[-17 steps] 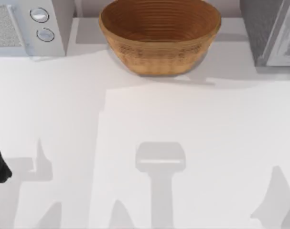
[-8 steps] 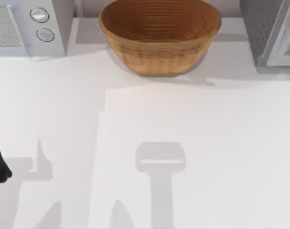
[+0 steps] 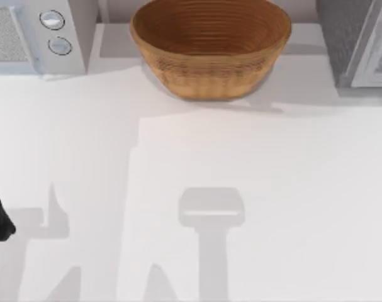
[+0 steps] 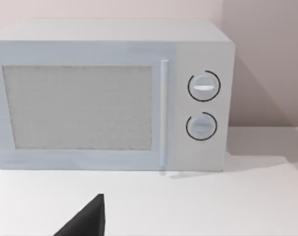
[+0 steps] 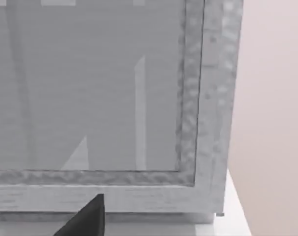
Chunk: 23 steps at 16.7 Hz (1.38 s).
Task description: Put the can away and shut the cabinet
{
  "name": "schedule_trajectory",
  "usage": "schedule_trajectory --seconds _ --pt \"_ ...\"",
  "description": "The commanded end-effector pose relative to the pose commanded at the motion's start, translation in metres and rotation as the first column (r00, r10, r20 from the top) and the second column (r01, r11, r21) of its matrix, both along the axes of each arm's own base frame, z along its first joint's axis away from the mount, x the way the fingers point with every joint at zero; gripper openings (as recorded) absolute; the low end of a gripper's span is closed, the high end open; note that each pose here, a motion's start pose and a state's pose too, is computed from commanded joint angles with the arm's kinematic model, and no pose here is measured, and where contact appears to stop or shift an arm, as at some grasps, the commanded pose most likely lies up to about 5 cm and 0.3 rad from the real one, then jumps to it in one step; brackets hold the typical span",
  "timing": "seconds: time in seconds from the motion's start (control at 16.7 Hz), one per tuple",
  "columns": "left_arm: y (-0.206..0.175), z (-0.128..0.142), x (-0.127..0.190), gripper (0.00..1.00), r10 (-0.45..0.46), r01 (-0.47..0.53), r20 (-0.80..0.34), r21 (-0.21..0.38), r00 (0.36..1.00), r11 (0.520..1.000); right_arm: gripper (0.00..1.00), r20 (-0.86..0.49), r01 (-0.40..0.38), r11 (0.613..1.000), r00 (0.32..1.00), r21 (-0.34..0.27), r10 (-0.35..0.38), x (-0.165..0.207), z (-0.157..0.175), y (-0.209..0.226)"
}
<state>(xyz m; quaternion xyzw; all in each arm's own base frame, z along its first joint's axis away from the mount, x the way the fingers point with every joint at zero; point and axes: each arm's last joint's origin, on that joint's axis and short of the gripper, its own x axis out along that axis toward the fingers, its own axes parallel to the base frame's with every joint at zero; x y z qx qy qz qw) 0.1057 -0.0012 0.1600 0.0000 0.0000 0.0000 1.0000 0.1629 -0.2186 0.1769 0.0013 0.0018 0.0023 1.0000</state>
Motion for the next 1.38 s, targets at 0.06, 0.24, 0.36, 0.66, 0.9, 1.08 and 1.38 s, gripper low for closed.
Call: schedule_trajectory --seconds 0.06,0.24,0.36,0.66,0.9,1.08,1.38 --pt "0.0 0.0 0.0 1.0 0.0 0.0 0.0 0.0 1.0 1.0 1.0 0.002 -0.001 1.0 1.0 -0.003 0.001 0.004 0.009 -0.008" --pt "0.0 0.0 0.0 1.0 0.0 0.0 0.0 0.0 1.0 1.0 1.0 0.002 -0.006 1.0 1.0 -0.007 0.006 0.016 0.049 -0.033" --pt "0.0 0.0 0.0 1.0 0.0 0.0 0.0 0.0 1.0 1.0 1.0 -0.004 -0.007 1.0 1.0 0.002 0.007 0.023 0.083 -0.048" --pt "0.0 0.0 0.0 1.0 0.0 0.0 0.0 0.0 1.0 1.0 1.0 -0.025 -0.003 0.999 1.0 0.04 0.004 0.026 0.188 -0.056" --pt "0.0 0.0 0.0 1.0 0.0 0.0 0.0 0.0 1.0 1.0 1.0 -0.027 0.001 0.999 1.0 0.043 0.0 0.013 0.269 -0.027" --pt "0.0 0.0 0.0 1.0 0.0 0.0 0.0 0.0 1.0 1.0 1.0 -0.014 0.001 1.0 1.0 0.019 0.0 0.0 0.312 0.002" --pt "0.0 0.0 0.0 1.0 0.0 0.0 0.0 0.0 1.0 1.0 1.0 -0.004 -0.001 1.0 1.0 0.0 0.001 -0.009 0.332 0.019"
